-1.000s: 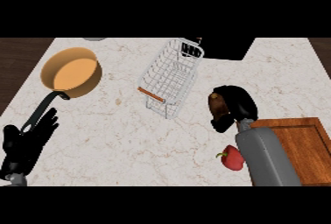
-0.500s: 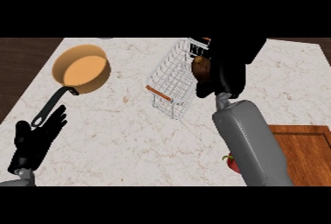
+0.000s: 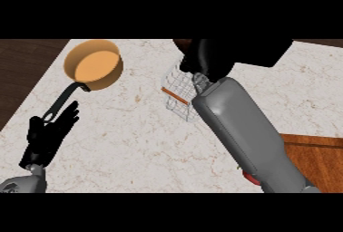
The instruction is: Pick the sweet potato from the cutting board and place it in the tiered basket
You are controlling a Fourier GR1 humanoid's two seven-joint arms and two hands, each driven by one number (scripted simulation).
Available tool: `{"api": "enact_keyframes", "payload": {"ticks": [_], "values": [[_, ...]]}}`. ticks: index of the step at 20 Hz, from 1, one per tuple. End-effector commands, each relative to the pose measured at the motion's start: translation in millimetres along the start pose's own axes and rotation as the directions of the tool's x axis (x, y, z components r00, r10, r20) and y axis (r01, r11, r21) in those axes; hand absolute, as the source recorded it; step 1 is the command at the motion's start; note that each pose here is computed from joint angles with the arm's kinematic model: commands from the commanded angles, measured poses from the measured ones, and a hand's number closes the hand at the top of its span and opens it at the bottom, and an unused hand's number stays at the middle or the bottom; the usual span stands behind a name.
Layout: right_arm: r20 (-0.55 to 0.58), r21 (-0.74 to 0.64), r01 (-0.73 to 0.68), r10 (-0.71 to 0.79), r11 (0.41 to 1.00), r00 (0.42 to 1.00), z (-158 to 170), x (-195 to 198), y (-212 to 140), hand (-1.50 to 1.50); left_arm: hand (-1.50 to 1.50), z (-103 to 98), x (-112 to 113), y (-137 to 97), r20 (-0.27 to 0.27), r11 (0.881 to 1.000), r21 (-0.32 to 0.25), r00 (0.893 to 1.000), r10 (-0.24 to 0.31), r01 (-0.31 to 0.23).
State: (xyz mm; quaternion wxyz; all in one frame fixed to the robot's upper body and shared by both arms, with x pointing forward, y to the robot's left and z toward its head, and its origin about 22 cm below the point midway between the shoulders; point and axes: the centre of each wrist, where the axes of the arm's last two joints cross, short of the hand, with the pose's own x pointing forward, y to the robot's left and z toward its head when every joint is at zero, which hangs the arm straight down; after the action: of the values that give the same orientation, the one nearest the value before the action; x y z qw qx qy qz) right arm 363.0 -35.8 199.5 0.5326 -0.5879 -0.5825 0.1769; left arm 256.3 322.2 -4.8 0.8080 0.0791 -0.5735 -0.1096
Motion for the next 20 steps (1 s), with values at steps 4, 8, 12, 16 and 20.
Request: {"api": "enact_keyframes", "payload": {"ticks": [4, 8, 12, 16, 20], "values": [[-0.164, -0.136, -0.023, 0.000, 0.990, 0.986, 3, 52, -19, 1.50, 0.00, -9, 13, -6, 0.028, 1.000, -0.014, 1.000, 0.000, 0.000], [-0.183, -0.166, -0.079, 0.048, 0.983, 0.982, -5, 64, -16, 1.50, 0.00, -11, 14, -3, 0.025, 1.000, 0.003, 1.000, -0.011, 0.011], [-0.154, -0.191, 0.163, -0.194, 0.968, 0.969, -16, 73, -39, 1.50, 0.00, -13, 5, -13, 0.014, 1.000, -0.002, 1.000, 0.025, -0.025], [-0.160, -0.189, 0.182, -0.213, 0.965, 0.964, -24, 73, -30, 1.50, 0.00, -14, 7, -4, 0.012, 0.999, 0.034, 1.000, -0.008, 0.007], [-0.174, -0.190, 0.198, -0.232, 0.962, 0.957, -34, 76, -29, 1.50, 0.00, -10, 4, -1, 0.008, 1.000, 0.025, 1.000, 0.010, -0.011]]}}
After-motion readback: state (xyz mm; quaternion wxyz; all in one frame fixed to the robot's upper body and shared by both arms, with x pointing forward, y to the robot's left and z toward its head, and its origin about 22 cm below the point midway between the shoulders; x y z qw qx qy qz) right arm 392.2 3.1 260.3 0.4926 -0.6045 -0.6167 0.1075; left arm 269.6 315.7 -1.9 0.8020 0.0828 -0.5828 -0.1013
